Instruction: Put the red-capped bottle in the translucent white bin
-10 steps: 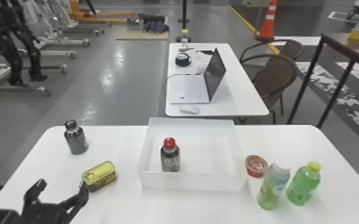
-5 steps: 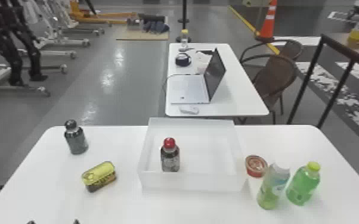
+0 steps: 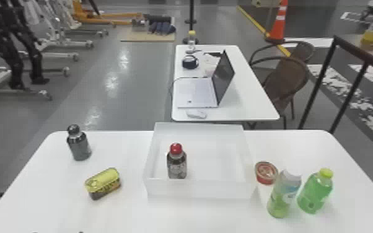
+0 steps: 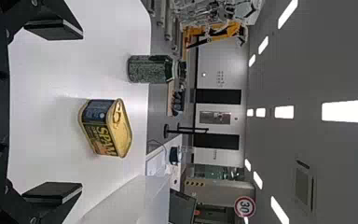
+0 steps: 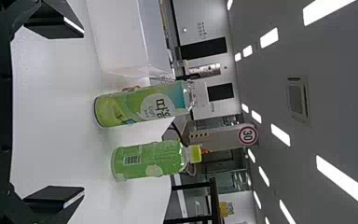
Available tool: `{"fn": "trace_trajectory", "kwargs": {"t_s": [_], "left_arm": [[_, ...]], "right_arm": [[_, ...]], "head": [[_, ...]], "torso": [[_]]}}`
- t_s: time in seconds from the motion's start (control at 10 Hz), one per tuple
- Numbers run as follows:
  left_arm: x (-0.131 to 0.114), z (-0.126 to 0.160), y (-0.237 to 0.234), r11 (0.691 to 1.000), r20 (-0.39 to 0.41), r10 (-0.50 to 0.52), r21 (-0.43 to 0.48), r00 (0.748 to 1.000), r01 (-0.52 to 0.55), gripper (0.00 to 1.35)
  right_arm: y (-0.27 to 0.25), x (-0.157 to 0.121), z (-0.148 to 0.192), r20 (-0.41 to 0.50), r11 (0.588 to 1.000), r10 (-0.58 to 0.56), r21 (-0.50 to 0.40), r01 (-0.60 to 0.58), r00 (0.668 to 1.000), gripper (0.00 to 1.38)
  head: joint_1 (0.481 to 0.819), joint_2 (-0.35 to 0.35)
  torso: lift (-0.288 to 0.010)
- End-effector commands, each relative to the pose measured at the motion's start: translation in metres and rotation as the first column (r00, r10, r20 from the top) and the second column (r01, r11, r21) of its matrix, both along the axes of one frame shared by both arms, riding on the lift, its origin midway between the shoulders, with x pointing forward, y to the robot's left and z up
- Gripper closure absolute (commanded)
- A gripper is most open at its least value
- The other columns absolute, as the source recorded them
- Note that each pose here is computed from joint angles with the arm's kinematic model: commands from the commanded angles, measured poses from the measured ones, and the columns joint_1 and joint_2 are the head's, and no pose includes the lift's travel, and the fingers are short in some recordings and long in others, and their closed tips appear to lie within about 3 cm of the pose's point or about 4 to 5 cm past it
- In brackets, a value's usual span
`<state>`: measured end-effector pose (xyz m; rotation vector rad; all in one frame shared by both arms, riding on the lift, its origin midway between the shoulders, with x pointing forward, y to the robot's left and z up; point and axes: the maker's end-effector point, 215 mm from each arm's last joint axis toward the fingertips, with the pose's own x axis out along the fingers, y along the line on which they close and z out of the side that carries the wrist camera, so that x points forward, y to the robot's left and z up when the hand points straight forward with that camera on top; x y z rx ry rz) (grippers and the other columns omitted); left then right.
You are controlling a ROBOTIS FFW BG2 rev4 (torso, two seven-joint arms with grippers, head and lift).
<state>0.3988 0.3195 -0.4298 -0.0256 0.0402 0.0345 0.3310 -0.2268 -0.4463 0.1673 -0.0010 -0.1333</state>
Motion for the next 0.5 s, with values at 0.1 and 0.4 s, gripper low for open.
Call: {"fn": "trace_trajectory", "kwargs": {"t_s": [0.1, 0.4], "left_arm": [[-0.0068, -0.0053, 0.0018, 1.0, -0.001, 0.01, -0.006, 1.0, -0.01, 0.15], [-0.0072, -0.0085, -0.0015, 1.0, -0.003, 0.007, -0.016, 1.0, -0.007, 0.15]], "right_arm": [[-0.0001, 0.0004, -0.0013, -0.004, 1.0, 0.0, 0.001, 0.0, 1.0, 0.11], [0.0003, 0.0035, -0.0004, 0.0, 1.0, -0.001, 0.002, 0.001, 1.0, 0.11]], "head": [[0.549, 0.0], [0.549, 0.0]], "torso": [[-0.1], [-0.1]]}}
